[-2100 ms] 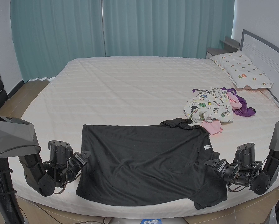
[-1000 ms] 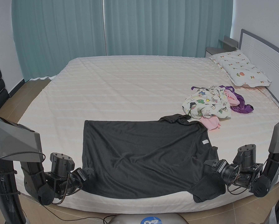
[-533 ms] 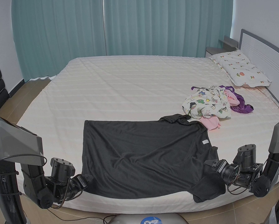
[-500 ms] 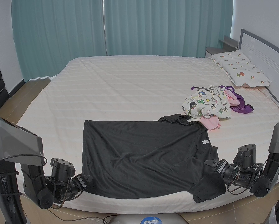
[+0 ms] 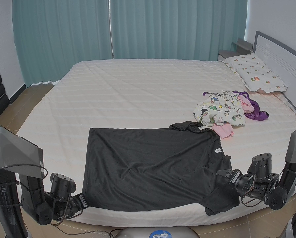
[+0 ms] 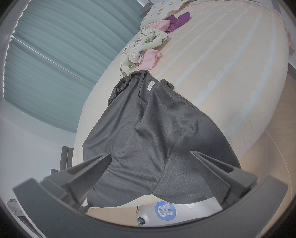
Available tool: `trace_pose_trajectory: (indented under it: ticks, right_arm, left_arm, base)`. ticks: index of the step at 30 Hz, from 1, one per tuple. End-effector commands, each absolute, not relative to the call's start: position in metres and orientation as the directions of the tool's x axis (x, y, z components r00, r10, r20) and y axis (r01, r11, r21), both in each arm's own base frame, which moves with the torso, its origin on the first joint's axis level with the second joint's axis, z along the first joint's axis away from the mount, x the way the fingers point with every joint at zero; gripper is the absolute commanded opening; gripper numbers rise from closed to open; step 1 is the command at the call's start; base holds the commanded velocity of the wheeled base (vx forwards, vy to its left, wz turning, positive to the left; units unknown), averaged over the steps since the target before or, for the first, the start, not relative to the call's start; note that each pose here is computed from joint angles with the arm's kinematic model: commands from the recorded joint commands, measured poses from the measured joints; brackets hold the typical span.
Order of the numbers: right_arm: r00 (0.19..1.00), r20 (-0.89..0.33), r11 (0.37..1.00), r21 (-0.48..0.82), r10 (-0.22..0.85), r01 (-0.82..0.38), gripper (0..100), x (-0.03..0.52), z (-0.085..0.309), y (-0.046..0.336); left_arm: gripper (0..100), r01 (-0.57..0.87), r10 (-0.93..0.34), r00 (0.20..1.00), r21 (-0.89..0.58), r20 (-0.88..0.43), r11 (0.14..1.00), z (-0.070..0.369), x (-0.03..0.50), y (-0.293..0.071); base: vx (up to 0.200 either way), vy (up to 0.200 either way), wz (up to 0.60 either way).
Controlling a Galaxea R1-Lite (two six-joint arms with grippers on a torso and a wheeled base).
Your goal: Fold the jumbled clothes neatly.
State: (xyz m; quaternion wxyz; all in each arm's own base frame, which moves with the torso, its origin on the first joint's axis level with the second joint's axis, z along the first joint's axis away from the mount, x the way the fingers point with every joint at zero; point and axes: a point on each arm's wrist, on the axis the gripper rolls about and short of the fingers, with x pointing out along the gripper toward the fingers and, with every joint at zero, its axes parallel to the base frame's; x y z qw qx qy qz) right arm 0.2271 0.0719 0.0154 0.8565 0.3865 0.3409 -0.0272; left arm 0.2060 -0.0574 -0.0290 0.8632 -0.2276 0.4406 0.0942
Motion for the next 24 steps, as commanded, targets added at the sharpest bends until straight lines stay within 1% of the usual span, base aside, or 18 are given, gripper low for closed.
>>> trace_pose_trajectory:
  ticks: [1,13,24]
  right_arm:
    - [0.766,-0.605,0.701,0.642,0.216,0.31,100,0.227,0.015,0.072]
    - [0.766,-0.605,0.701,0.642,0.216,0.31,100,0.227,0.015,0.072]
    - [0.766,-0.606,0.701,0.642,0.215,0.312,100,0.227,0.015,0.072]
  left_arm:
    - [0,-0.366,-0.019,0.563,-0.27,-0.826,0.89,-0.029,0.194,-0.05]
    - [0,-0.369,0.043,0.532,-0.185,-0.846,0.911,-0.03,0.188,-0.031]
    - [0,-0.363,0.042,0.516,-0.173,-0.856,0.915,-0.032,0.184,-0.032]
  base:
    - [0.0,0.0,0.0]
    - [0.0,0.0,0.0]
    - [0.0,0.0,0.0]
